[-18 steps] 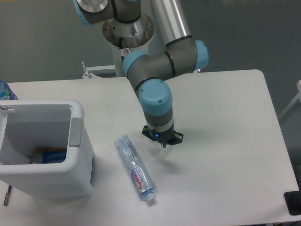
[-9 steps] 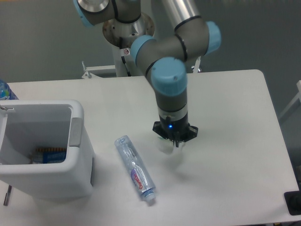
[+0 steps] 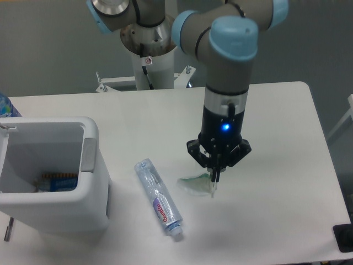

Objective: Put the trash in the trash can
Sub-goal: 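Carry the paper over the white trash bin and open the gripper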

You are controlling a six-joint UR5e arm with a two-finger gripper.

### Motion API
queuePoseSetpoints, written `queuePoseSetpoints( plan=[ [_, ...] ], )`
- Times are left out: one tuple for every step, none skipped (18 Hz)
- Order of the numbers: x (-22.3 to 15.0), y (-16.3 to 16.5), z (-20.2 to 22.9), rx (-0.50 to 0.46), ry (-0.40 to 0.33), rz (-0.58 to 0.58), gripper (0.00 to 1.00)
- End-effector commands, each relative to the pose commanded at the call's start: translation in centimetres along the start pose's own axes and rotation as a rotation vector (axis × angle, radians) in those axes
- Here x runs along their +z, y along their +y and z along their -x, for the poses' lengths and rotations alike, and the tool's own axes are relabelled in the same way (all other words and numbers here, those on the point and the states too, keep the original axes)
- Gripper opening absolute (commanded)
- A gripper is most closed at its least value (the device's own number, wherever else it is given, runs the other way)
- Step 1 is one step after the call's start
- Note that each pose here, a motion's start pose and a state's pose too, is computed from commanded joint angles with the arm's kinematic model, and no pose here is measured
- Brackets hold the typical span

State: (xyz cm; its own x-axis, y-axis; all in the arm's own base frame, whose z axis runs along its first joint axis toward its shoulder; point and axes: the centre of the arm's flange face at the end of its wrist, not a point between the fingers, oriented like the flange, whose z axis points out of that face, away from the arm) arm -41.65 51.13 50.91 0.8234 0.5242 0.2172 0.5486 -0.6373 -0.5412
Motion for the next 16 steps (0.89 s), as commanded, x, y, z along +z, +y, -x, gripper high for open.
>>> queuePoseSetpoints(
  plan=[
    [-0.7, -0.1, -0.5, -0.021, 0.012, -0.012, 0.00],
    [-1.4, -0.2, -1.1, -0.043, 0.027, -0.024, 0.00],
    [-2.3, -0.2, -1.7, -0.073, 0.037, -0.037, 0.00],
    [-3.3, -0.2, -2.4, -0.096, 0.047, -0.050, 0.00],
    [-3.8, -0.2, -3.9, -0.101, 0.070, -0.058, 0.00],
    [-4.1, -0.1, -5.2, -0.100, 0.091, -0.060, 0.00],
    [-4.1, -0.1, -6.0, -0.105, 0.106, -0.060, 0.00],
    [-4.8, 0.0, -7.1, -0.104, 0.122, -0.066, 0.00],
    [-5.1, 0.1, -8.1, -0.105, 0.145, -0.069, 0.00],
    [-5.1, 0.2, -9.1, -0.104, 0.173, -0.067, 0.00],
    [-5.2, 0.3, -10.2, -0.097, 0.199, -0.065, 0.00],
    [-5.8, 0.4, -11.4, -0.093, 0.217, -0.070, 0.00],
    [-6.1, 0.5, -12.3, -0.094, 0.231, -0.069, 0.00],
    [-6.1, 0.6, -13.0, -0.093, 0.248, -0.067, 0.00],
    [-6.0, 0.9, -14.0, -0.086, 0.270, -0.060, 0.00],
    [-5.8, 1.1, -15.0, -0.075, 0.292, -0.052, 0.00]
  ],
)
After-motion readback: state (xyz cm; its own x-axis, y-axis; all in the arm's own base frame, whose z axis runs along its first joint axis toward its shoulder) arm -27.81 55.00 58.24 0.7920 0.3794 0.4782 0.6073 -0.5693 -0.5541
